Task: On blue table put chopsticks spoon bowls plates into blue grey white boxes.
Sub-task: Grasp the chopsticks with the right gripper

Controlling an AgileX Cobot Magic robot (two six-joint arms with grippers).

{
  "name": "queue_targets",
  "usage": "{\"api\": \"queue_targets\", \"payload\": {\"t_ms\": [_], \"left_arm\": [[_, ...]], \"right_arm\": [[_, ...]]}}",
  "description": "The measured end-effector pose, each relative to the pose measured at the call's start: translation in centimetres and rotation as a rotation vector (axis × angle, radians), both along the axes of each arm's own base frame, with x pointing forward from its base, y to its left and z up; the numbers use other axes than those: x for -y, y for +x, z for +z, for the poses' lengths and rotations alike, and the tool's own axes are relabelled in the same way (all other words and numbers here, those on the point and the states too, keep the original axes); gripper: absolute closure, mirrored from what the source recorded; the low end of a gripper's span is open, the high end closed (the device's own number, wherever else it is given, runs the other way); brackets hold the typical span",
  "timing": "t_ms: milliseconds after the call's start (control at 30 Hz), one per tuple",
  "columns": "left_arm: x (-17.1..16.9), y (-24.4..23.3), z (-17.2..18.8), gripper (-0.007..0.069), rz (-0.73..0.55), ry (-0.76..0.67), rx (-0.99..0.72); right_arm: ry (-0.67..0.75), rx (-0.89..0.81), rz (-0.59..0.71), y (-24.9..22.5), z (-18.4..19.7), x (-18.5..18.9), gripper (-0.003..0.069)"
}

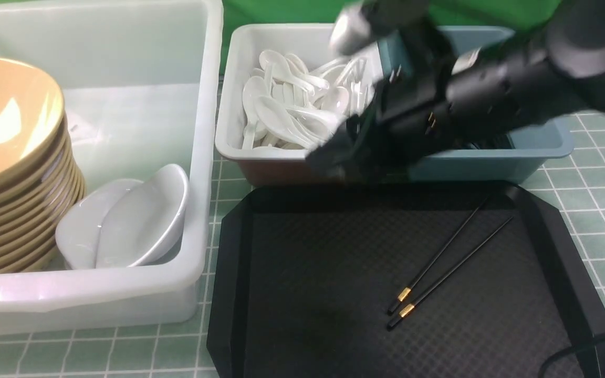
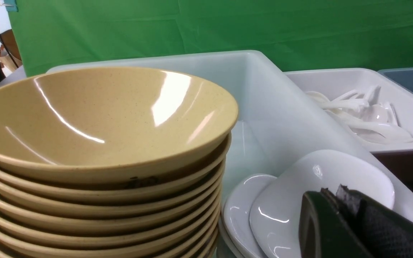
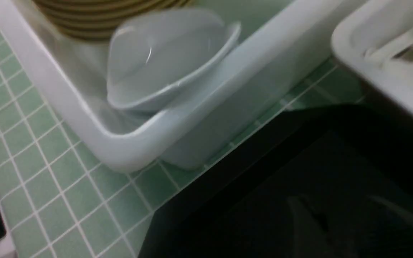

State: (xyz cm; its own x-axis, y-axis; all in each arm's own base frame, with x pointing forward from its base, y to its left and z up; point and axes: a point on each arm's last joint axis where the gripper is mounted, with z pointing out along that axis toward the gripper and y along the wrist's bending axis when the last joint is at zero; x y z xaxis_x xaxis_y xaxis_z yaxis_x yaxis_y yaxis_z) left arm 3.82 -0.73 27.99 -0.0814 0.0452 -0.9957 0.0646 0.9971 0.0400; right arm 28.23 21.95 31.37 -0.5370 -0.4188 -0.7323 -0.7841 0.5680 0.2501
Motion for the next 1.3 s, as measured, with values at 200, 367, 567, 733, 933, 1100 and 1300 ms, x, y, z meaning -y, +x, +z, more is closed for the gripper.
{"api": "queue_targets", "payload": {"t_ms": [200,367,567,733,933,1100,1300], "left_arm": [[0.0,0.0,0.0,0.0621,0.000,0.000,0.001],[0.0,0.0,0.0,0.0621,0.000,0.000,0.001],[0.0,0.0,0.0,0.0621,0.000,0.000,0.000],[0.0,0.0,0.0,0.0621,0.000,0.000,0.000],[0.0,0.0,0.0,0.0621,0.000,0.000,-0.002],[0.0,0.0,0.0,0.0621,0.000,0.000,-0.002],[0.0,0.0,0.0,0.0621,0.000,0.000,-0.002]], "right_arm": [[0.012,0.017,0.083,0.2,-1.6,-5.7,0.0620],[0.033,0.011,0.126,1.5,-2.4,-9.9,0.0617],[0.040,-0.069,0.129,3.1,-3.9,-12.1,0.0609],[0.054,-0.102,0.128,3.3,-5.0,-13.4,0.0599],[0.001,-0.070,0.160,3.0,-4.6,-13.7,0.0575],[-0.101,-0.038,0.112,3.4,-3.4,-13.2,0.0569],[-0.139,-0.023,0.094,3.4,-3.7,-13.7,0.0568]]}}
